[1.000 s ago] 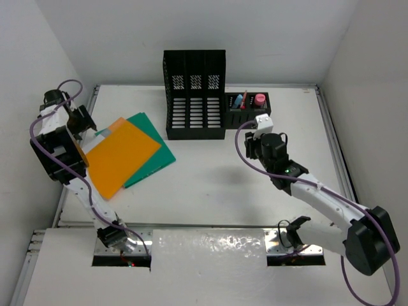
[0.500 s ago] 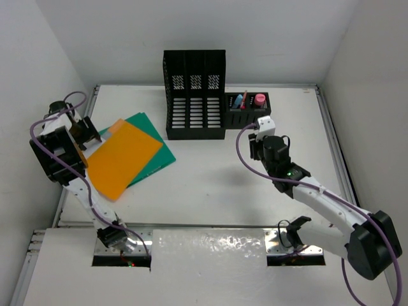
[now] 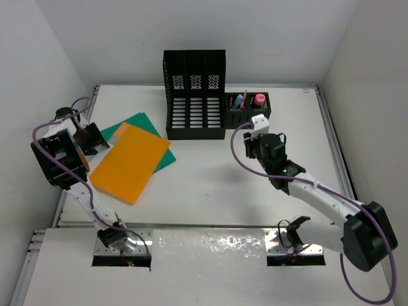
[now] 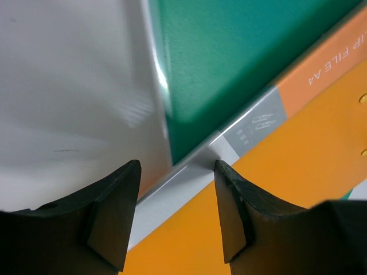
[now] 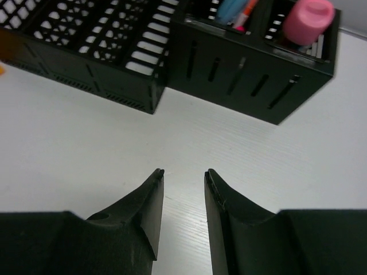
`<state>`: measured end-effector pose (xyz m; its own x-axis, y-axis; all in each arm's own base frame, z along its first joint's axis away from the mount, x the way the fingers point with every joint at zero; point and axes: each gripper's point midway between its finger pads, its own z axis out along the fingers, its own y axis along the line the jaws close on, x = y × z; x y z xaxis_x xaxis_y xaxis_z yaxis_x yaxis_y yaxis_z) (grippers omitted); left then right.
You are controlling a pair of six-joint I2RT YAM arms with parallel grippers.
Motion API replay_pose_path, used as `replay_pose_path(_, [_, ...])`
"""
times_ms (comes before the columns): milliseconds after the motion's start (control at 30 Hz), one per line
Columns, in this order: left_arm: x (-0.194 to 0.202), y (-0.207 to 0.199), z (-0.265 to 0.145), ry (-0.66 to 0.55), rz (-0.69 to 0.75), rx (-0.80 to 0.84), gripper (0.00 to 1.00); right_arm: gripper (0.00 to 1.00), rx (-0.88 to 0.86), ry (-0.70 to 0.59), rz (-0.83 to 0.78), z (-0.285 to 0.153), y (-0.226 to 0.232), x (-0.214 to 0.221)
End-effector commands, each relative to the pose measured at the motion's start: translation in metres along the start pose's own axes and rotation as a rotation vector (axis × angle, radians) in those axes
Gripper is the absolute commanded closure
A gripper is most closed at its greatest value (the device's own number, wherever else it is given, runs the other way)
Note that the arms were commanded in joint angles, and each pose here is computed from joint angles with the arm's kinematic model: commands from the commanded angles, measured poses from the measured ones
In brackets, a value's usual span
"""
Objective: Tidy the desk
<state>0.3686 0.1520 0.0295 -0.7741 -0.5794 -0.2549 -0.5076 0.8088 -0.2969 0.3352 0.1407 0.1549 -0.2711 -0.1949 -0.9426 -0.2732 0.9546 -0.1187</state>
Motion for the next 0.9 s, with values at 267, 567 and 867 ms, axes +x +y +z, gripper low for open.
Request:
replay_pose_path(267, [0.013, -0.029, -0.011, 0.017, 0.002, 0.090, 0.52, 0.78, -0.608, 0.098, 0.271, 0.034, 0.133, -0.045])
replay_pose_path(567, [0.021, -0.049, -0.007, 0.025, 0.022, 0.106, 0.53, 0.84, -0.834, 0.341, 0.550, 0.060, 0.223, -0.028])
replay_pose_path(867, [0.030, -0.062, -0.007, 0.023, 0.022, 0.129, 0.54, 0.91, -0.745, 0.626, 0.506, 0.083, 0.276, 0.043])
